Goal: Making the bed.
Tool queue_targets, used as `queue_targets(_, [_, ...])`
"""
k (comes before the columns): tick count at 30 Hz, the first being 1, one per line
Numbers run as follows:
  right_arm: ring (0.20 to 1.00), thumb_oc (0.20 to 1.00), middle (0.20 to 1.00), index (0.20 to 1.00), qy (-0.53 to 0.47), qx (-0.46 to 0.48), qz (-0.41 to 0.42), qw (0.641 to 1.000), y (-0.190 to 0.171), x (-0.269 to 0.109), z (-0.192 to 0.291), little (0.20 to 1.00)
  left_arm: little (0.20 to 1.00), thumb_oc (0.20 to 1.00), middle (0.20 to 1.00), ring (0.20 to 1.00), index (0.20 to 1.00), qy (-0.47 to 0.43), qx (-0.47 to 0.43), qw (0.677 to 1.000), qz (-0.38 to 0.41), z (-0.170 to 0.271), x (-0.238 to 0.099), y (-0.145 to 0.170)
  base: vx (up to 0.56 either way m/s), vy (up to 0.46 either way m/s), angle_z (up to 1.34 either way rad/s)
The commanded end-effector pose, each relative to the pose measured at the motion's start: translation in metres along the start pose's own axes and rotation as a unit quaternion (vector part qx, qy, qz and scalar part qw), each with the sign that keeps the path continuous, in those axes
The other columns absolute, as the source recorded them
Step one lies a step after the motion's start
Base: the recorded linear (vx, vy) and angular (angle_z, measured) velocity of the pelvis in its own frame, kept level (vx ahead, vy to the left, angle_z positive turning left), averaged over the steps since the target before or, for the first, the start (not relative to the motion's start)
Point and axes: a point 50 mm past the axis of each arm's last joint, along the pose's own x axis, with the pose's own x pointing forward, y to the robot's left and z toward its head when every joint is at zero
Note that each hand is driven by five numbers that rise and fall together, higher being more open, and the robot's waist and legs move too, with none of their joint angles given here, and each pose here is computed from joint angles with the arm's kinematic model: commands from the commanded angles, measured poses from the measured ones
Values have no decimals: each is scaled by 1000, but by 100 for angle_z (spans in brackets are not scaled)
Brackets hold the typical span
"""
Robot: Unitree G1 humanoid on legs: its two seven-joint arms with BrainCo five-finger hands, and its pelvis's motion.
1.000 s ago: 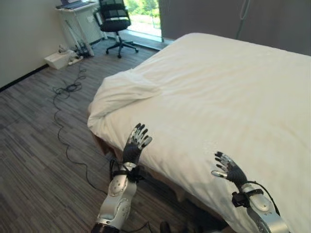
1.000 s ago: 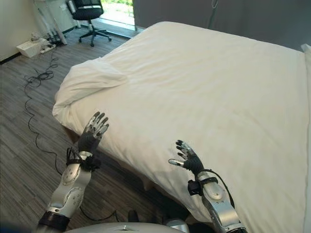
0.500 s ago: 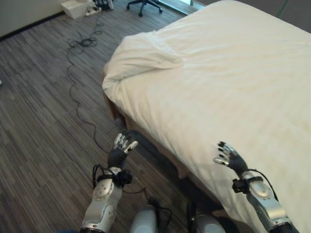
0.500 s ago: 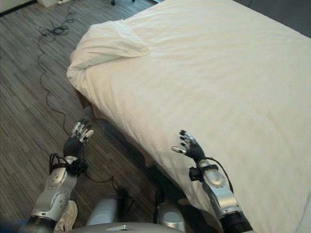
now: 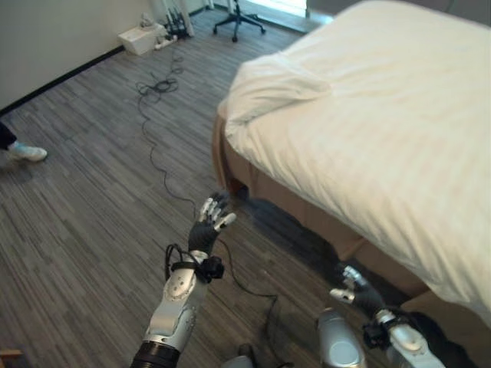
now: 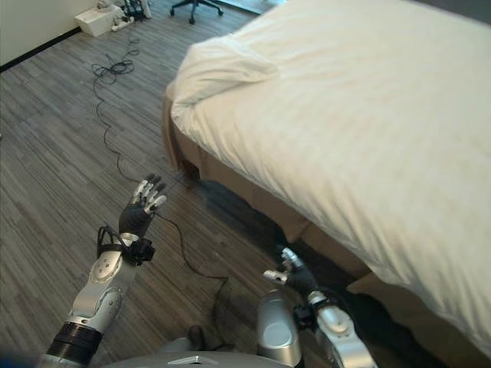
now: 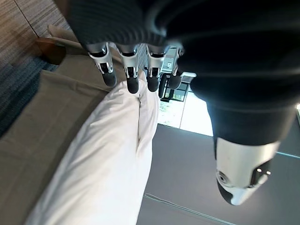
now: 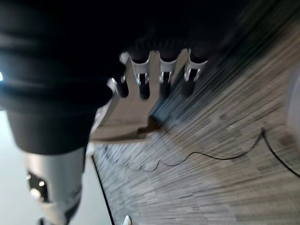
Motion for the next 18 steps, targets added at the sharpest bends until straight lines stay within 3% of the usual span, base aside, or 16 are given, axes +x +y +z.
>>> queue_targets(1, [1000, 1000, 1000, 1000, -51, -19, -8, 998, -7, 7, 20, 1000, 1000, 1000, 1000, 1000, 1000, -55, 19, 998, -5, 21, 2, 2, 11, 15, 33])
queue_targets(5, [1000, 1000, 1000, 1000, -77, -30, -6, 997, -8, 14, 36, 1000, 1000, 1000, 1000, 1000, 1000, -38, -11, 999, 28, 9, -10, 9, -22, 24, -1])
queue_targets(18, [1000, 1000, 1000, 1000, -56, -36, 6, 998, 0, 13, 28, 1000, 1000, 1000, 1000, 1000, 1000, -10, -7, 1000, 20, 0, -15, 7, -13, 51, -2])
